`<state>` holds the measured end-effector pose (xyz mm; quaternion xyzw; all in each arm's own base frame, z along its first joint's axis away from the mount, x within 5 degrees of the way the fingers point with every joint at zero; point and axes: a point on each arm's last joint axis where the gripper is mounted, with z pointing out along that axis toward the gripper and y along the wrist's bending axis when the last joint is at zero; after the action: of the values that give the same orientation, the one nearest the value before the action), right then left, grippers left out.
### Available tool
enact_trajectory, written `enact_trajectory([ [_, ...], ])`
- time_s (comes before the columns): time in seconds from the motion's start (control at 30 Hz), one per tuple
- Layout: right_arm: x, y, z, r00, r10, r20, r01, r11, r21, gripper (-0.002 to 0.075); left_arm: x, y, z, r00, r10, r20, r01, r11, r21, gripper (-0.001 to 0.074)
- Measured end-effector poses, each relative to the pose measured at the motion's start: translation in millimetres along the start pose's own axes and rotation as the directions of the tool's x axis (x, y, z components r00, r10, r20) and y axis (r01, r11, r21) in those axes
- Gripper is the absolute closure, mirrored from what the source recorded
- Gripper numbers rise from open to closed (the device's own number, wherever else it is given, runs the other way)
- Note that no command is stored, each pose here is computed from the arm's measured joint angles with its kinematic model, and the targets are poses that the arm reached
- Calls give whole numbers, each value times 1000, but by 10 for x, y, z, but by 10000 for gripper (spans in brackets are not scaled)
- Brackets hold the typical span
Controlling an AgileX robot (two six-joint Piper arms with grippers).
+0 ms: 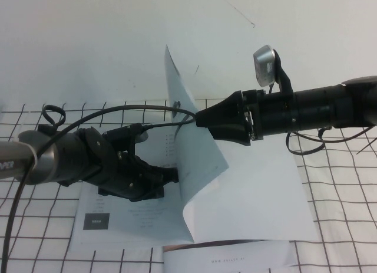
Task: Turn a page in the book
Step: Open the closed book
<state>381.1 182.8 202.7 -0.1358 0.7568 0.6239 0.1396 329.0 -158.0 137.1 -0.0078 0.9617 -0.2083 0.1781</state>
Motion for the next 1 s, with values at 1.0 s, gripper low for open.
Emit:
enact_trajectory([
  [1.0, -43, 270, -53, 993, -119, 17, 120, 993, -16, 256, -173, -232, -753, 985, 26, 169, -43, 995, 95, 737],
])
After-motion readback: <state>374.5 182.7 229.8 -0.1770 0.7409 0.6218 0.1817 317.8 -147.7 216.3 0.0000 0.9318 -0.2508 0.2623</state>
